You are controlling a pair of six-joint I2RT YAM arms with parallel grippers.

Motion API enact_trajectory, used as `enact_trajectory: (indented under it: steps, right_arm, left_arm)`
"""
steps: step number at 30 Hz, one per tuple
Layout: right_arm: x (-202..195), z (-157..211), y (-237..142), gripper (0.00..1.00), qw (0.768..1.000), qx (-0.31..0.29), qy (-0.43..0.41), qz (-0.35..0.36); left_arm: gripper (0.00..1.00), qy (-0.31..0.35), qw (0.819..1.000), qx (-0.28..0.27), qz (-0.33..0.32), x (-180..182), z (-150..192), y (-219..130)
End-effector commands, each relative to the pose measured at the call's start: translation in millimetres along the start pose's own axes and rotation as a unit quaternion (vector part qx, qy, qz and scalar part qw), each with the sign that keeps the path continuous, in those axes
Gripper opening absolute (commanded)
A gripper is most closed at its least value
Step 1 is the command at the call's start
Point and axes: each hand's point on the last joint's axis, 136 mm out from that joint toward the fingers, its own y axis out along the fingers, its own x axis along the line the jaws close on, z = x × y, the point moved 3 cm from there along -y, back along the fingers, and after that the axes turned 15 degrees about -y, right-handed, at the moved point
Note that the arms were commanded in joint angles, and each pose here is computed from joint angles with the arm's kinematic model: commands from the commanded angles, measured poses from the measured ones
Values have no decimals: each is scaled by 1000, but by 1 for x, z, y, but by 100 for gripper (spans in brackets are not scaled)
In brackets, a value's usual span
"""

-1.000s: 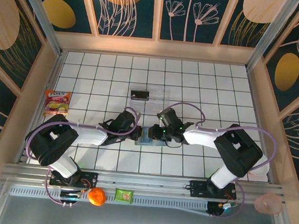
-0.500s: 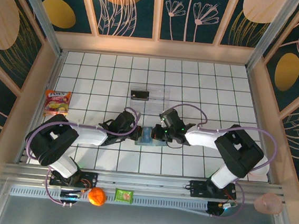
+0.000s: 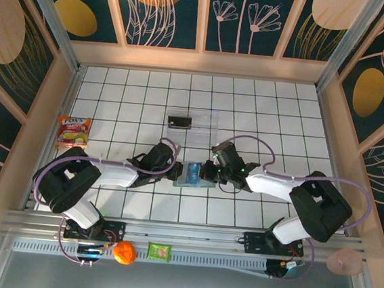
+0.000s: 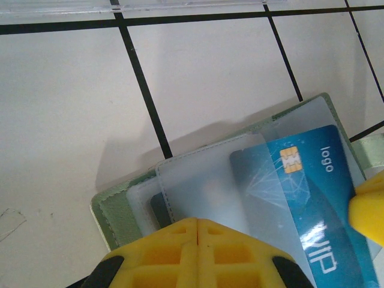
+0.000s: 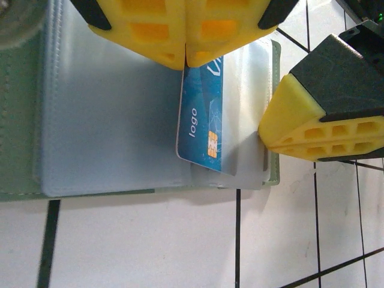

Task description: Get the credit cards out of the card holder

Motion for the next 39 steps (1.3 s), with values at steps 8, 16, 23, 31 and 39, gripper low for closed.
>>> enact_trajectory:
  steps: [8, 16, 23, 31, 39]
  right_arm:
    - [-12, -2, -17, 0, 996, 13, -16, 86]
    - [-3, -11, -21, 0, 992, 18, -46, 115]
    - [1, -14, -28, 0, 990, 20, -58, 126]
    - [20, -10, -12, 0, 992, 30, -75, 93]
    - [27, -10, -3, 12, 996, 31, -65, 53]
  left_arm:
    - [0, 11, 998, 43, -52, 25, 20, 3]
    - [0, 15, 998, 40, -47, 20, 17, 4]
    - [0, 18, 998, 40, -43, 18, 16, 4]
    - [0, 19, 998, 39, -38, 16, 15, 4]
    - [0, 20, 998, 39, -38, 16, 15, 3]
